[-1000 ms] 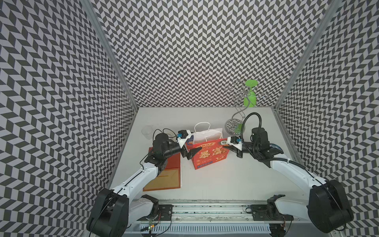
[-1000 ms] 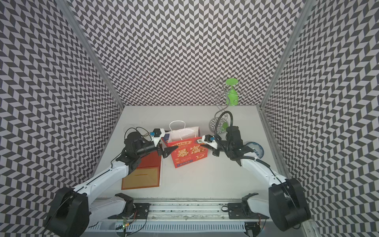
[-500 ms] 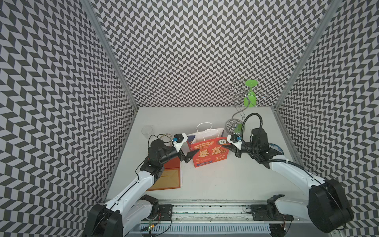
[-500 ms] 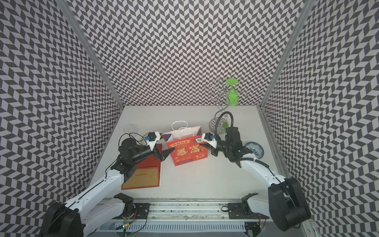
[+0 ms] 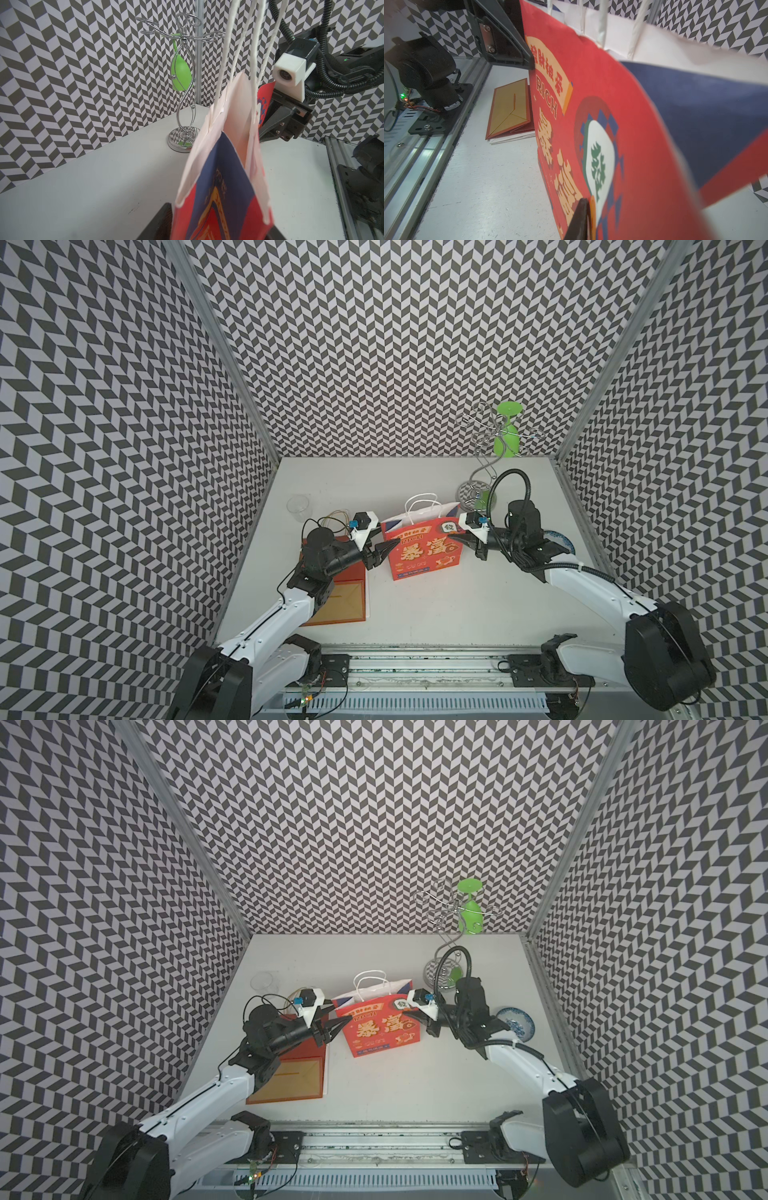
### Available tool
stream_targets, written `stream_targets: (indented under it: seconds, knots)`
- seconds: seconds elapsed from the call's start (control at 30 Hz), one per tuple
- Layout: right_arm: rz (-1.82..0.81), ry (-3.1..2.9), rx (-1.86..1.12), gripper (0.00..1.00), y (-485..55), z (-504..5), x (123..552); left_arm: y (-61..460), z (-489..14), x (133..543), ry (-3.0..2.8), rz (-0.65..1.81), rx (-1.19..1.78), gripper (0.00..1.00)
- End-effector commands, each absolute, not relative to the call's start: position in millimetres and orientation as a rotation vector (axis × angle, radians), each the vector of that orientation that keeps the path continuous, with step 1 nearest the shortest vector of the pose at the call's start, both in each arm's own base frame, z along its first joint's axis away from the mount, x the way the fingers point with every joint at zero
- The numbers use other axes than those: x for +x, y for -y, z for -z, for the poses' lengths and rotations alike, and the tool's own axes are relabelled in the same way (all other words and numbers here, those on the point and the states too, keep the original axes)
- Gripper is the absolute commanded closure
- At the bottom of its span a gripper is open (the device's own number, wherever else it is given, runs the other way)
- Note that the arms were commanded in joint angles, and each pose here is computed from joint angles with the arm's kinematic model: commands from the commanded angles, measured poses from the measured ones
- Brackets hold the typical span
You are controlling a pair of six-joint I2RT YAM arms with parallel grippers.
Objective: Put away the paper bag
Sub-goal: Press the paper bag.
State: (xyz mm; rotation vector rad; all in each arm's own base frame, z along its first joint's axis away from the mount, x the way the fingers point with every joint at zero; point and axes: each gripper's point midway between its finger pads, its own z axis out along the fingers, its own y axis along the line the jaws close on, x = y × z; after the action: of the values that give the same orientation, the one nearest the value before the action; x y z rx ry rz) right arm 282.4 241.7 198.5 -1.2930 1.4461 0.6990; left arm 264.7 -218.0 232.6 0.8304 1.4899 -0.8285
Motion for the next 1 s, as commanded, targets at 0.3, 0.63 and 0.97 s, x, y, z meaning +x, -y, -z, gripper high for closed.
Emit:
stream_targets:
  seconds: [0.3,0.63,0.97]
  knots:
    - [-0.714,-1.408,-1.301,0.83,-249,-203,283,230,-262,253,-1.355,0.859,0.909,0.69]
    - [-0.667,-1.383,-1.207,0.57,-238,-230,275,237,-270,245,-1.305,0.885,1.022,0.97]
    - [-0.647,-1.322,-1.069,0.49,-214,-264,232,235,-310,218,-1.165,1.017,1.141,1.0]
